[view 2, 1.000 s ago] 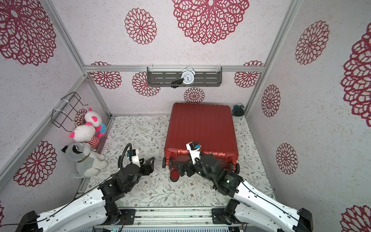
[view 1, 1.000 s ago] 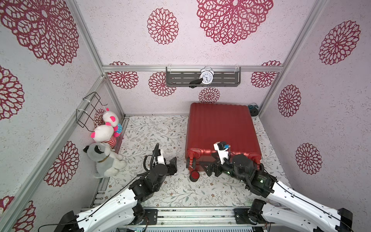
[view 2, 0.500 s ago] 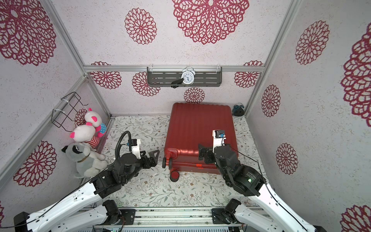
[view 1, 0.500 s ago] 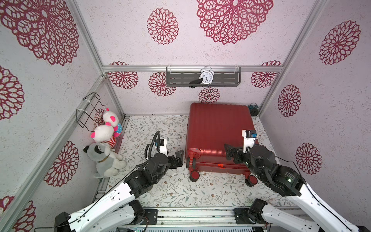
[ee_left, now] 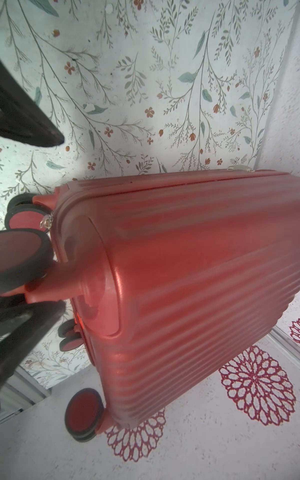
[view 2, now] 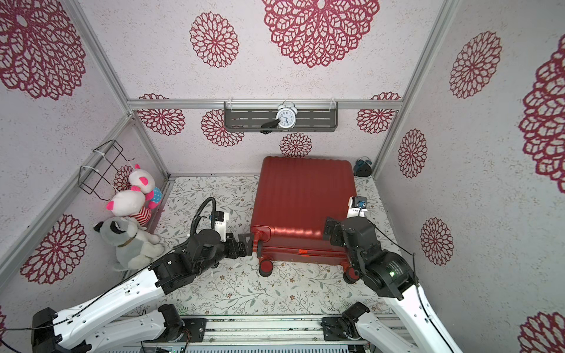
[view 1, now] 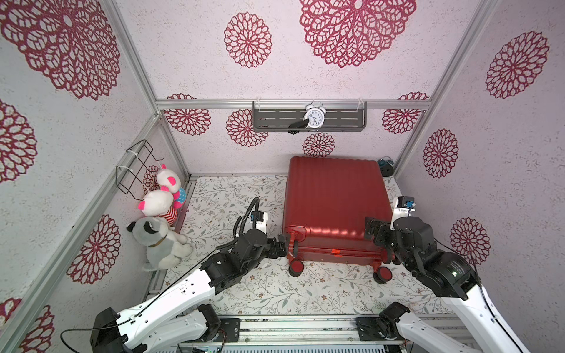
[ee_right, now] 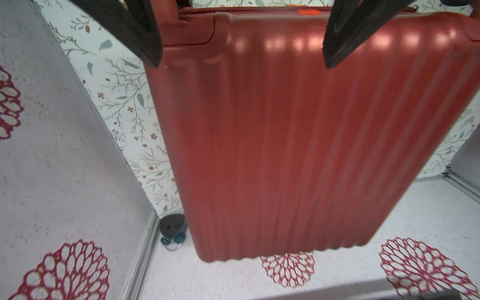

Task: Open the suitcase zippers
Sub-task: Move the suitcase to the center of the board.

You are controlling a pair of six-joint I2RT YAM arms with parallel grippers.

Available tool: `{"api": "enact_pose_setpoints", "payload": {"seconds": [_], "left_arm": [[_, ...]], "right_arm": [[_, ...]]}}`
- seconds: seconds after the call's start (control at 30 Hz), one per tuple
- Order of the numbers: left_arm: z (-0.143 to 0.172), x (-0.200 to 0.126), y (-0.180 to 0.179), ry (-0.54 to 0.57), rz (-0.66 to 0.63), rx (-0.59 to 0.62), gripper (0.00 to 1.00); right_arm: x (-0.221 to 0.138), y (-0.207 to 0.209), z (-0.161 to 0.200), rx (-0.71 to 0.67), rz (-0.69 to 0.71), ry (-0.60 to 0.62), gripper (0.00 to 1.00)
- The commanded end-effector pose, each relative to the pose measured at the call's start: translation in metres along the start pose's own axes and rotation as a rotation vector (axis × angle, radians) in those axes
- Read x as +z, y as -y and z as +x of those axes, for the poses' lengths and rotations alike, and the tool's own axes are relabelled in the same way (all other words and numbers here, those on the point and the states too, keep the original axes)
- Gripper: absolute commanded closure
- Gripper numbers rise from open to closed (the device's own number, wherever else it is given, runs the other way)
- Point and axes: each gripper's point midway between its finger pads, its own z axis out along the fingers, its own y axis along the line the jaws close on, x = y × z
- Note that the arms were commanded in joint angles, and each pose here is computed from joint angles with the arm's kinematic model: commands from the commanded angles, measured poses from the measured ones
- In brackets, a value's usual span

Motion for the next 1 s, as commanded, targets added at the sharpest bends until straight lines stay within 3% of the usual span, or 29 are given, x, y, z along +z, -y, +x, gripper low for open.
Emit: {"api": "enact_pose_setpoints", "payload": {"seconds": [0.0,0.27,0.5,0.97], "left_arm": [[-0.002,-0.01,0.013,0.01,0.04,0.012,0.05],[0.018,-0.008,0.034,-0.068,0.104,0.039,0.07],[0.03,0.011,0.027,-0.105,0.031,0.083,0.11],[0.0,0.053,-0.011,-0.101,-0.031,0.019,0.16]], "right_arm": [[0.002,0.001,0.011,-0.012,-0.046,-0.06,0.02],[0.027,0.016,0.042,0.018,-0.045,-0.182,0.02],[0.061,0.02,0.063,0.035,-0.052,-0.272,0.06],[0.099,0.006,0.05,0.033,-0.076,-0.289,0.07]]}}
